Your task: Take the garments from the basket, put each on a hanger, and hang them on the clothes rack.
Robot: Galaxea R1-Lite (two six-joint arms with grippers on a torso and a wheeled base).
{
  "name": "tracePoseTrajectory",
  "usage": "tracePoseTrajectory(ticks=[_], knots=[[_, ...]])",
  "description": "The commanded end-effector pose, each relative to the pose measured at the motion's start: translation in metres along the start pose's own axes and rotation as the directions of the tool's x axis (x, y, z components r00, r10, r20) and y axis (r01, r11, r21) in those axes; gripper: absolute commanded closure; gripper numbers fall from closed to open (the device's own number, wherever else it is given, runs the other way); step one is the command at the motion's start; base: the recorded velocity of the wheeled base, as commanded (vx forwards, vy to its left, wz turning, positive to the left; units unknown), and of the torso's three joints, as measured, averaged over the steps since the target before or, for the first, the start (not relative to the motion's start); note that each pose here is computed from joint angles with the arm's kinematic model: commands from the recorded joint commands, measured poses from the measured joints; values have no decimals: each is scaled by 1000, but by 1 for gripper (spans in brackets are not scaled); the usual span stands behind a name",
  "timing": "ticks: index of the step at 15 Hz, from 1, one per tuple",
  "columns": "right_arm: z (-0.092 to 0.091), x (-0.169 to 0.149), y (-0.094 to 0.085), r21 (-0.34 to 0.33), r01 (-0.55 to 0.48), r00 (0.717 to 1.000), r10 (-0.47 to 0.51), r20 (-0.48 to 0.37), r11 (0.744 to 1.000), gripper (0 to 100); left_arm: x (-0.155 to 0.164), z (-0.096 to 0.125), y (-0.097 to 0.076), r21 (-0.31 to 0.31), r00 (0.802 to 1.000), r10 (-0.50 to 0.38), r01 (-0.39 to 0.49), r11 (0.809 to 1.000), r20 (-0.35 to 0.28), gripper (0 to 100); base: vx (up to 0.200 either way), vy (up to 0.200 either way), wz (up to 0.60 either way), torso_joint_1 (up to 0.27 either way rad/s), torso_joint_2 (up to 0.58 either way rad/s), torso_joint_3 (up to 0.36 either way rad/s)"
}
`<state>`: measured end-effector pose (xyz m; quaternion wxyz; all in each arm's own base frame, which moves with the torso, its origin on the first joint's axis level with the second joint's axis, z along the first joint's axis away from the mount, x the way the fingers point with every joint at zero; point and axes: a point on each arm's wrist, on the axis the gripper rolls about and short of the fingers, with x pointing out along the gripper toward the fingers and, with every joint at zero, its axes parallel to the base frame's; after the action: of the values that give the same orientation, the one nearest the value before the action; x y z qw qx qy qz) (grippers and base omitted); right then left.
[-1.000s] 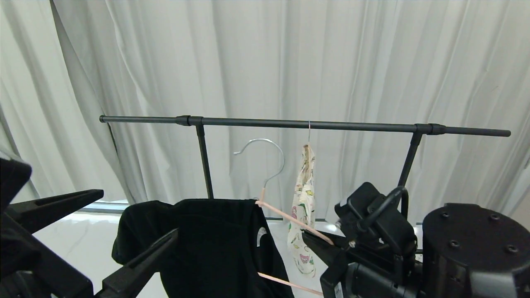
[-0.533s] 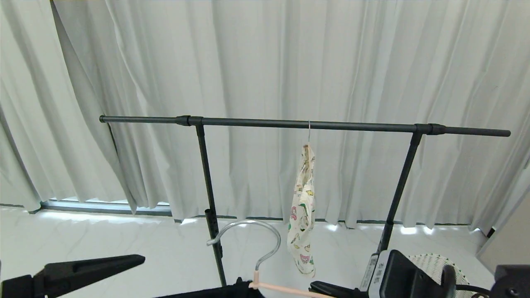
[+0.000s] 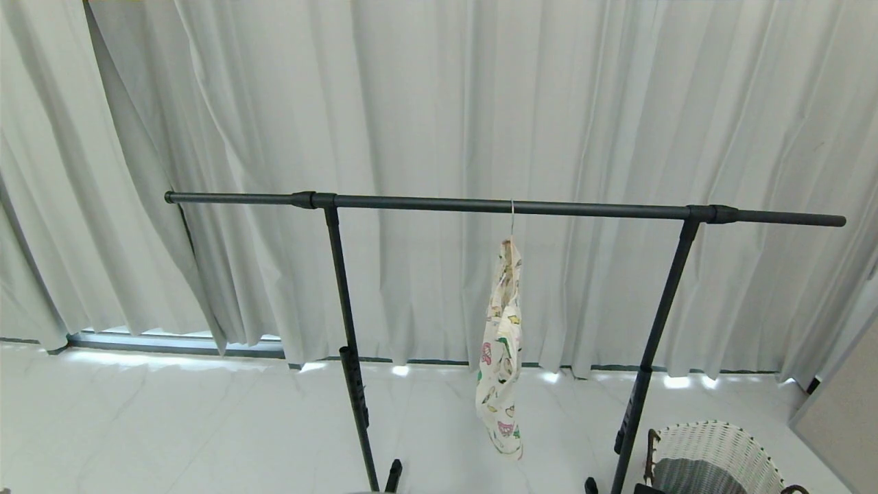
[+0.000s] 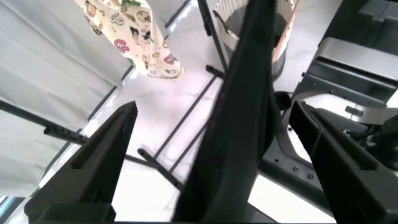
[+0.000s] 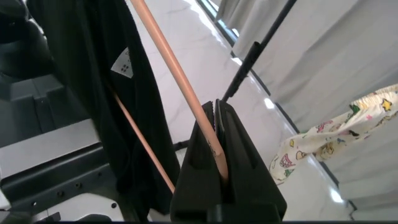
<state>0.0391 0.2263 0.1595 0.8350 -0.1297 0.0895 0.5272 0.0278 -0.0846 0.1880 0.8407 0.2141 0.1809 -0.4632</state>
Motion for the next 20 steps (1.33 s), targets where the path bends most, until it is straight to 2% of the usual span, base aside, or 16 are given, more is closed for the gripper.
tracePoseTrajectory(ticks=[1,3,4,16,17,20], knots=[[1,-1,3,-6,-11,1000,11,3,1000,100,0,-9,0,2,1000,0,0,1000,-3,0,0,0,0,0,0,0],[1,0,3,-6,-13,1000,13,3,1000,100,-1,-12,0,4,1000,-2,2,1000,1,0,0,0,0,0,0,0],[1,0,3,-6,-13,1000,13,3,1000,100,-1,-12,0,6,1000,-2,2,1000,0,100,0,0,0,0,0,0],[2,0,3,1,-9,1000,9,23,1000,100,0,-14,0,10,1000,-2,2,1000,-6,100,0,0,0,0,0,0],[2,0,3,1,-9,1000,9,23,1000,0,0,-14,0,10,1000,-2,2,1000,-6,100,0,0,0,0,0,0],[3,0,-4,11,22,999,-22,25,1000,0,0,-16,1,4,1000,15,-15,1000,-17,100,0,0,0,0,0,0]])
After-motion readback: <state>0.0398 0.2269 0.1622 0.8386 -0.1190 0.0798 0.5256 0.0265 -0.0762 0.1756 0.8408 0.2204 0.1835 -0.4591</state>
